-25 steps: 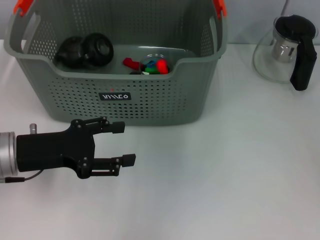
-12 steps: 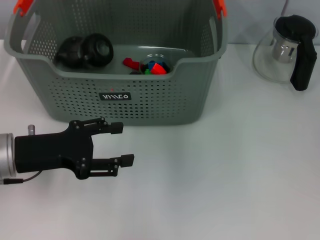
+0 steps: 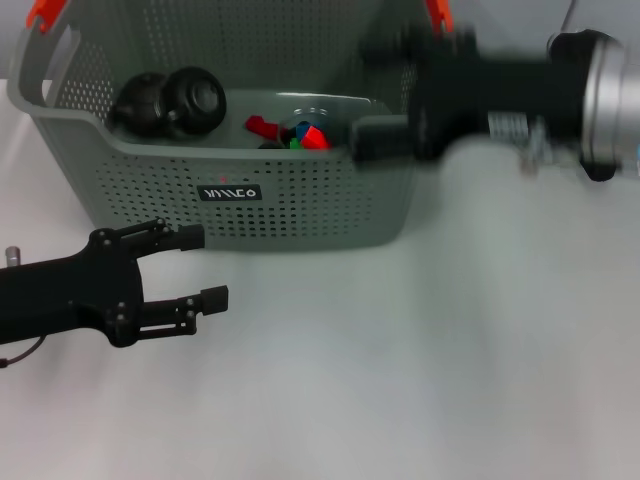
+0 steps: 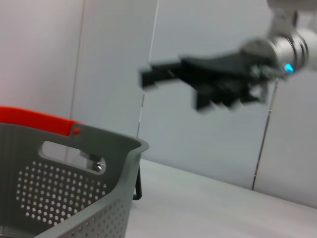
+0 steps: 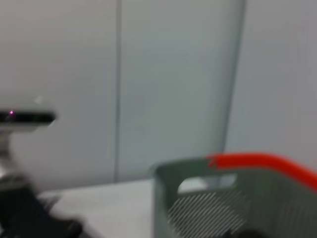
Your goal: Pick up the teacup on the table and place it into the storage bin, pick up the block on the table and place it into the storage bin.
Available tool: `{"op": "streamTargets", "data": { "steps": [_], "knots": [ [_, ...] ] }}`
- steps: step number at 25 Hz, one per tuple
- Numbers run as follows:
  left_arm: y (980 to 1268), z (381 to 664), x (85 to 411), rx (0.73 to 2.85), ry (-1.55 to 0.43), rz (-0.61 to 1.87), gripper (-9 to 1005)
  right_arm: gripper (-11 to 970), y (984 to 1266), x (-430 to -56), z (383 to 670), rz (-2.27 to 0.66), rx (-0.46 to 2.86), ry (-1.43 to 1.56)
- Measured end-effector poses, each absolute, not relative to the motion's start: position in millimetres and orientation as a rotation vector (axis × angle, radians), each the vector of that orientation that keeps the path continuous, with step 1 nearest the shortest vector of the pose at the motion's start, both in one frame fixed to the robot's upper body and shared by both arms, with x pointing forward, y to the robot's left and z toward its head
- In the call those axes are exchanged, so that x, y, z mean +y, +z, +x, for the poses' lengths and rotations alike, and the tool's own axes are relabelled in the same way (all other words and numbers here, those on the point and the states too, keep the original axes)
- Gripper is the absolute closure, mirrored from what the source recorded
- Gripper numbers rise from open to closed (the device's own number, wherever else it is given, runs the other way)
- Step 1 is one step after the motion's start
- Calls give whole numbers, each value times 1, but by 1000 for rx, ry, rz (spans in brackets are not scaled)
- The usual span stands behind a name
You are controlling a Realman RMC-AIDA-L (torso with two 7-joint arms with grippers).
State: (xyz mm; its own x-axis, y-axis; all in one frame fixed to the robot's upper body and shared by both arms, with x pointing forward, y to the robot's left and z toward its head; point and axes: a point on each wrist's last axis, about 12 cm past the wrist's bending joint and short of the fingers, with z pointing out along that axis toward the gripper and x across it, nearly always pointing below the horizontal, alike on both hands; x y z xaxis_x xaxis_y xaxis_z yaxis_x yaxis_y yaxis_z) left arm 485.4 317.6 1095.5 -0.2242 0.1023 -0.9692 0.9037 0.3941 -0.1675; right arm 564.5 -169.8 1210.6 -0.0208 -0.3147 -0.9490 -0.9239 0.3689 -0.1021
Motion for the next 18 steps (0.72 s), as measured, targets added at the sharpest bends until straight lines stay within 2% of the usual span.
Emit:
{"op": "streamTargets", "data": {
  "steps": [5, 11, 18],
  "knots": [
    [1093, 486, 318, 1635, -964, 892, 179, 21, 1164, -185, 550, -1209, 1576, 794],
    [1089, 485, 313, 1637, -987, 881, 179, 23, 1114, -200, 548, -1174, 1674, 847],
    [1081, 485, 304, 1656, -1010, 885, 179, 25, 1100, -213, 548, -1153, 1687, 825]
  ]
}}
